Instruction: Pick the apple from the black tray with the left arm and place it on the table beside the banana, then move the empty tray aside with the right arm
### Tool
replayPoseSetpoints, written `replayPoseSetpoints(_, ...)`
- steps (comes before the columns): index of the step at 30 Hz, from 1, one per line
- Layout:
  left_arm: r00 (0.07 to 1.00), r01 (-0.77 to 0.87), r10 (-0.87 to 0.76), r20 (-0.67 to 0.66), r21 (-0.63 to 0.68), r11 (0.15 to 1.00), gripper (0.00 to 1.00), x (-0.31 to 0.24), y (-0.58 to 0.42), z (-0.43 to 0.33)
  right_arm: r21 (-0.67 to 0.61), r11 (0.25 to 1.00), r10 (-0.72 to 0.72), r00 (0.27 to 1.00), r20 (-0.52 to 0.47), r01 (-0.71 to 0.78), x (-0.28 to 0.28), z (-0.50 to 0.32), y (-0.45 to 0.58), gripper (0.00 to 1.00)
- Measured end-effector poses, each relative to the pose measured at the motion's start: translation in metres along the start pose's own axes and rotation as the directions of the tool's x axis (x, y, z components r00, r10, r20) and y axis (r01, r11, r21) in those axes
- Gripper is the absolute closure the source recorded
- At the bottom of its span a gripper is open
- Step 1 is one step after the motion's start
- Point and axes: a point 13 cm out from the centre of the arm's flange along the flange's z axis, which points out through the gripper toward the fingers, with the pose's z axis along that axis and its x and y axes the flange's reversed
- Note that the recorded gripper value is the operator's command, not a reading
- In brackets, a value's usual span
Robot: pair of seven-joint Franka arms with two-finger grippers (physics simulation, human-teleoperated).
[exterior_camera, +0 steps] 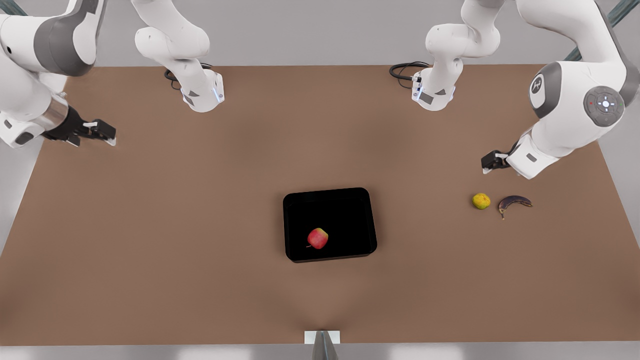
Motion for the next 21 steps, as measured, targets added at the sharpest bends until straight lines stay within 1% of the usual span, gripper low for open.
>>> replayPoseSetpoints(3,0.999,-0.018,0.018,0.028,0.007,1.0,0.0,-0.011,-0.014,-0.002,0.003,1.0,-0.018,1.0,0.01,0.018,0.002,-0.012,0.004,0.0)
replayPoseSetpoints(4,0.999,-0.025,0.024,0.028,0.011,1.0,0.0,-0.02,-0.02,0.004,0.004,1.0,-0.028,1.0,0.008,0.028,0.003,-0.013,0.008,0.0)
replayPoseSetpoints(5,0.998,-0.044,0.044,0.035,0.013,0.999,0.0,-0.041,-0.038,0.01,0.005,0.999,-0.04,0.999,0.005,0.04,0.003,-0.013,0.012,0.0)
replayPoseSetpoints(6,0.995,-0.096,0.096,0.043,0.013,0.995,0.0,-0.064,-0.083,0.019,0.006,0.999,-0.053,0.999,0.004,0.053,0.005,-0.014,0.017,0.0)
replayPoseSetpoints(7,0.983,-0.178,0.177,0.042,0.011,0.984,0.0,-0.073,-0.152,0.032,0.007,0.998,-0.065,0.998,0.016,0.065,0.007,-0.024,0.023,0.0)
replayPoseSetpoints(8,0.97,-0.239,0.239,0.039,0.009,0.971,0.0,-0.07,-0.209,0.043,0.01,0.997,-0.079,0.996,0.035,0.079,0.01,-0.038,0.029,0.0)
replayPoseSetpoints(10,0.958,-0.286,0.286,0.023,0.003,0.958,0.0,-0.06,-0.27,0.066,0.013,0.994,-0.114,0.992,0.046,0.113,0.017,-0.054,0.045,0.0)
replayPoseSetpoints(14,0.963,-0.27,0.27,0.003,-0.016,0.963,0.0,-0.055,-0.335,0.126,0.015,0.985,-0.171,0.985,0.022,0.17,0.026,-0.056,0.071,0.0)
replayPoseSetpoints(17,0.978,-0.211,0.211,-0.003,-0.031,0.977,0.0,-0.056,-0.364,0.175,0.013,0.984,-0.178,0.984,0.007,0.178,0.029,-0.055,0.072,0.0)
replayPoseSetpoints(18,0.983,-0.181,0.182,0.008,-0.027,0.983,0.0,-0.063,-0.37,0.191,0.012,0.985,-0.174,0.985,0.002,0.174,0.03,-0.054,0.07,0.0)
replayPoseSetpoints(21,0.991,-0.093,0.092,0.102,0.01,0.996,0.0,-0.1,-0.402,0.228,0.009,0.987,-0.161,0.987,-0.018,0.162,0.029,-0.048,0.062,0.0)
